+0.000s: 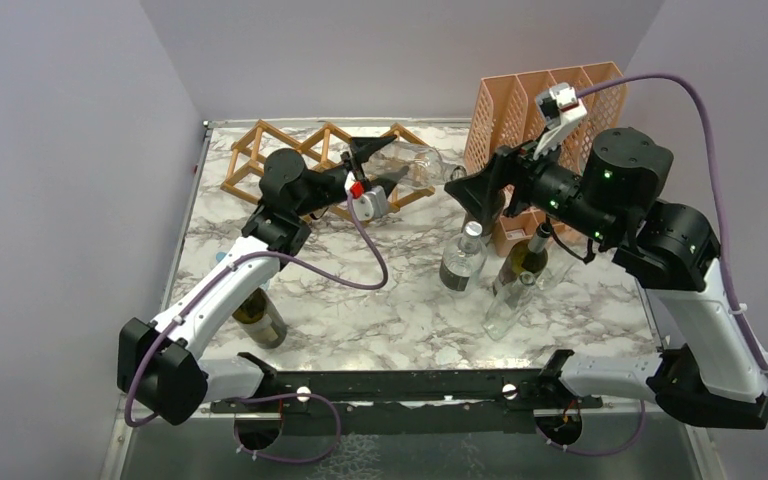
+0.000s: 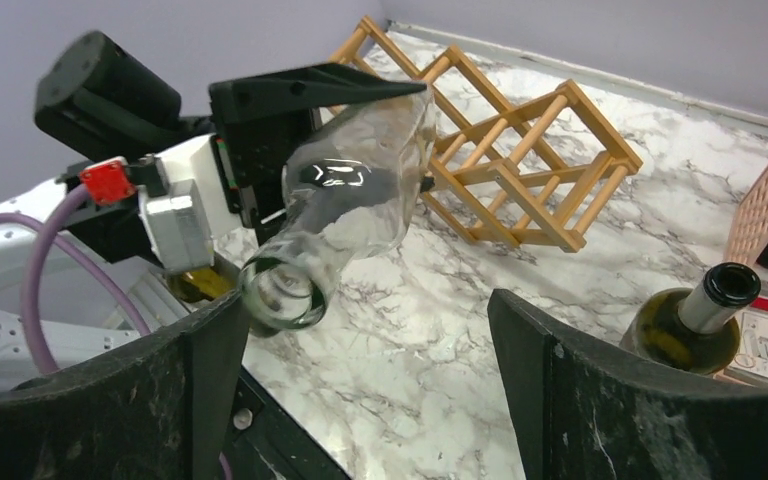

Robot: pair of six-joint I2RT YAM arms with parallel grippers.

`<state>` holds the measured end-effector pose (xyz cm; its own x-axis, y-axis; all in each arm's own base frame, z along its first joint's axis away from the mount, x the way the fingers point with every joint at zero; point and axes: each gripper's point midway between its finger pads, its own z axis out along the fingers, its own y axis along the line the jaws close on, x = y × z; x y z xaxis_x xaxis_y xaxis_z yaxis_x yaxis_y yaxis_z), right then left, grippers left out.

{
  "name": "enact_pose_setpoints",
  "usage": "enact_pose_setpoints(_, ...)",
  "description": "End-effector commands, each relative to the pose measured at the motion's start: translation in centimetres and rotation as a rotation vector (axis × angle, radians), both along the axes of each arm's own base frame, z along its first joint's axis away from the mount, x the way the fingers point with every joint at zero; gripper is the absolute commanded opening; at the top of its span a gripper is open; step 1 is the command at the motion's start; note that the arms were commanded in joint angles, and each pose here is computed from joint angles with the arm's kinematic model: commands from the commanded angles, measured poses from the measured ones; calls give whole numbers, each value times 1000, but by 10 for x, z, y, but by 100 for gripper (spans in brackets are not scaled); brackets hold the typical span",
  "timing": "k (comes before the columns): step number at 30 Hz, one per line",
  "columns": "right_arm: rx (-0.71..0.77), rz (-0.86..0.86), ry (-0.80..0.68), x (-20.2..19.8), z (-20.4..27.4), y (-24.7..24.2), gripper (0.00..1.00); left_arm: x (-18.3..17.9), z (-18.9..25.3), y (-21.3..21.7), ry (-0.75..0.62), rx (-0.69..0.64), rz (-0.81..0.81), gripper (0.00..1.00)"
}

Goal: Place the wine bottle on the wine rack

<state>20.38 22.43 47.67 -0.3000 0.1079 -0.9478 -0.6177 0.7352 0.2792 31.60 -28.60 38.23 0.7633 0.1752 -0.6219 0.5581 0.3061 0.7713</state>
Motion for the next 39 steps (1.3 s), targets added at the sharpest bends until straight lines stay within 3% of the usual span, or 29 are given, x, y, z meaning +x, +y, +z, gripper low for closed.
enact_pose_setpoints(1, -96, 14, 13, 4, -14, 3, 91, -11, 52, -1, -297, 44, -37, 0)
enact_pose_setpoints(7, -129, 36, 15, 13, -15, 17, 91, 2, 31, 2, -366, 219, 8, 0)
enact_pose_setpoints(18, -222, 49, 91, 36, -67, 45, 91, 8, 34, -1, -604, 293, 118, 0)
enact_pose_setpoints(23, -245, 55, 144, 41, -96, 55, 86, 2, 29, -6, -662, 331, 128, 0)
enact_pose_setpoints(31, -233, 84, 155, 38, -107, 61, 60, 1, 24, -9, -668, 357, 124, 0)
enact_pose_setpoints(36, -192, 102, 124, 32, -94, 59, 27, 6, 21, -10, -665, 377, 129, 0)
enact_pose_setpoints(39, -162, 77, 104, 33, -86, 55, 9, 8, 20, -12, -603, 353, 121, 59)
